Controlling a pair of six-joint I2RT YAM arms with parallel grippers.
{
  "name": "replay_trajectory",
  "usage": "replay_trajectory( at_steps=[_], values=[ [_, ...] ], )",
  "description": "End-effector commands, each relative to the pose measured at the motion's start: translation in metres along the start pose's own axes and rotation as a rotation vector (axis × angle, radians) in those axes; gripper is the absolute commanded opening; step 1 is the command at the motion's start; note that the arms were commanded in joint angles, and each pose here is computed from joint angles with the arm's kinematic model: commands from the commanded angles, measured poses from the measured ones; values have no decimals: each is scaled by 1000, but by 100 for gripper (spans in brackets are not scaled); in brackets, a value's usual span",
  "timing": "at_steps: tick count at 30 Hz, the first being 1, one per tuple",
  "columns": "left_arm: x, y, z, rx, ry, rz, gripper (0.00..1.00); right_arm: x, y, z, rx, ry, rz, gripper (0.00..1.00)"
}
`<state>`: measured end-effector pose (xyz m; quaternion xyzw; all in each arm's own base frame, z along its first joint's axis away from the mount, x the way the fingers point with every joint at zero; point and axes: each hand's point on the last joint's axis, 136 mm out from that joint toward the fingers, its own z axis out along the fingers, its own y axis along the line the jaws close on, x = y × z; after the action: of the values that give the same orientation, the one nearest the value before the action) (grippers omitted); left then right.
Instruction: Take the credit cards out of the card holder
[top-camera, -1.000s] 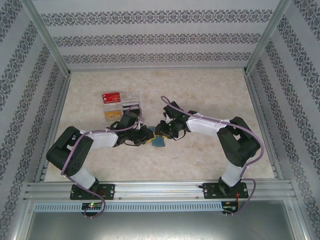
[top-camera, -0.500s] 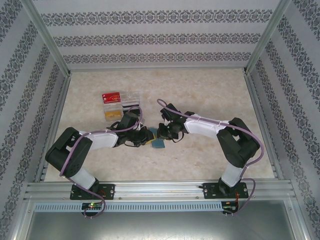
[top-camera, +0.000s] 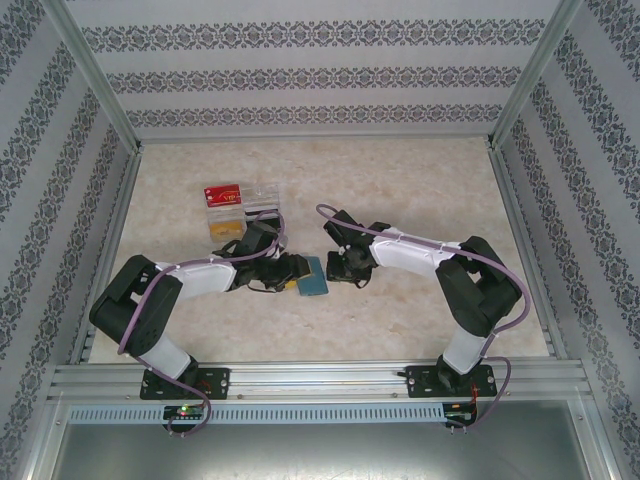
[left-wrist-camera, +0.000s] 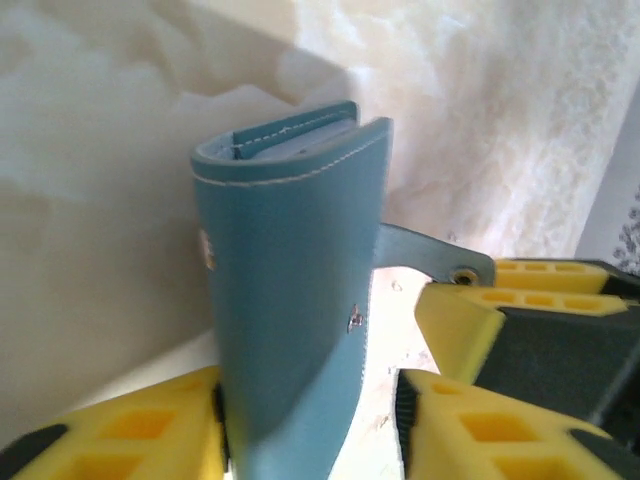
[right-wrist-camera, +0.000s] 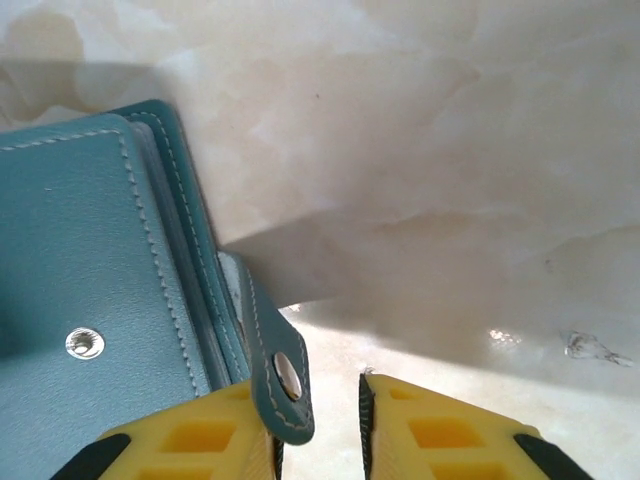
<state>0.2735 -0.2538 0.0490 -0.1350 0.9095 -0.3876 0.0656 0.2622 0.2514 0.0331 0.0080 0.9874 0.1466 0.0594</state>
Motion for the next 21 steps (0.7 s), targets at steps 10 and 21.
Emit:
replay_trajectory(
  at_steps=[10,21],
  values=[
    [-20,19,-52,-213,-117,47,83,-27,11,4,11,-54,-69,26],
    [-38,49,-95,-298,-235,0,99,-38,32,-48,-29,-181,-164,10]
  ],
)
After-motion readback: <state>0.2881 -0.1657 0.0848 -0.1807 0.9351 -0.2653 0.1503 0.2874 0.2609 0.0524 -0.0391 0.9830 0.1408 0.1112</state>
